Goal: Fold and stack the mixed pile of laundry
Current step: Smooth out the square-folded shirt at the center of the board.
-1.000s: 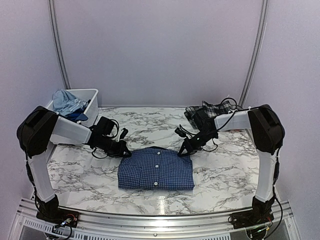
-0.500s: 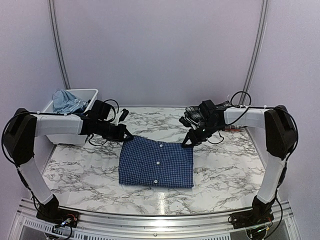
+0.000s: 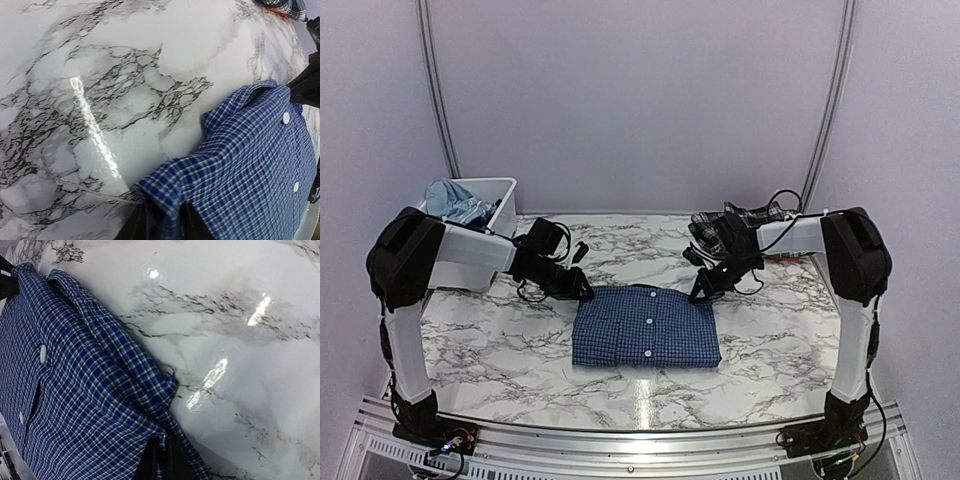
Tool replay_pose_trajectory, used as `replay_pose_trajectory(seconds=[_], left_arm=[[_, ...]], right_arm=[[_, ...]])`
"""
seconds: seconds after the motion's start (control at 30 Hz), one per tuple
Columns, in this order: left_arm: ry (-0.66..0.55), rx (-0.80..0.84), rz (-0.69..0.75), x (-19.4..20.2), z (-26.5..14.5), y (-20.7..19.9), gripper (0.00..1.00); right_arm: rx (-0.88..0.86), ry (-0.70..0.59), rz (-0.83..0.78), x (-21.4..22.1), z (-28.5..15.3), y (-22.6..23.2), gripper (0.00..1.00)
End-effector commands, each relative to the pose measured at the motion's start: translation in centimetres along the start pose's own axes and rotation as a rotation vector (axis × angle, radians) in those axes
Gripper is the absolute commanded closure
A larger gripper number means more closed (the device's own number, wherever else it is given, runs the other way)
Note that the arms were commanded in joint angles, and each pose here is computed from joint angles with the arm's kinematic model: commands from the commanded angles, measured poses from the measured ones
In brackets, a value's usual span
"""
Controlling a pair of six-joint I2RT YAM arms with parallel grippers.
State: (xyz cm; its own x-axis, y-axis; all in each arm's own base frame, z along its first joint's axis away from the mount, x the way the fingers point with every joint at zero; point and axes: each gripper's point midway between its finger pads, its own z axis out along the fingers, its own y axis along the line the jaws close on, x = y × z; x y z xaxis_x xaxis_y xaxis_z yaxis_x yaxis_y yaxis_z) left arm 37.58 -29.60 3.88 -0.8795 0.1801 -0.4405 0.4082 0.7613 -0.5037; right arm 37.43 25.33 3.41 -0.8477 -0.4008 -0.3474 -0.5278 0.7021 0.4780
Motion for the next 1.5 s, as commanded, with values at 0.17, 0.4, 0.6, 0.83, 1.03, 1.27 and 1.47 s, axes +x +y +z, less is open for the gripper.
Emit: replay_pose_trajectory(seconds=[0.17,0.4,0.6,0.83,1.03,1.27,1.47], left_arm=[[-0.236,-0.166,0.086,-6.1,-8.6,-1.5,0.01],[-0.567,-0.225,0.179,-10.1,-21.4,-6.1,0.01],[-0.517,-0.006,0.053,-8.4,-20.8,-8.6,0.01],[-0.373,0.257,-0.061,-4.2,-12.8,-12.4,0.01],[-0.183,0.293,-0.151,-2.1,-4.3,-12.1,0.01],[-0.123,0.242,-0.308,-0.9,2.6,-6.2,0.03],[-0.092,0.213,-0.342,1.4,3.5,-3.7,0.05]], right_arm=[[0.209,-0.215,-0.078,-7.7,-8.7,0.6,0.51],[0.233,-0.569,-0.187,-11.8,-20.3,7.0,0.02],[-0.114,-0.622,-0.098,-10.3,-20.5,11.3,0.02],[-0.477,-0.392,0.049,-4.9,-11.9,15.0,0.01],[-0.539,-0.279,0.150,-3.5,-6.7,12.2,0.04],[-0.495,-0.247,0.282,-2.8,-2.2,3.7,0.08],[-0.522,-0.199,0.340,-0.9,-0.2,2.5,0.12]])
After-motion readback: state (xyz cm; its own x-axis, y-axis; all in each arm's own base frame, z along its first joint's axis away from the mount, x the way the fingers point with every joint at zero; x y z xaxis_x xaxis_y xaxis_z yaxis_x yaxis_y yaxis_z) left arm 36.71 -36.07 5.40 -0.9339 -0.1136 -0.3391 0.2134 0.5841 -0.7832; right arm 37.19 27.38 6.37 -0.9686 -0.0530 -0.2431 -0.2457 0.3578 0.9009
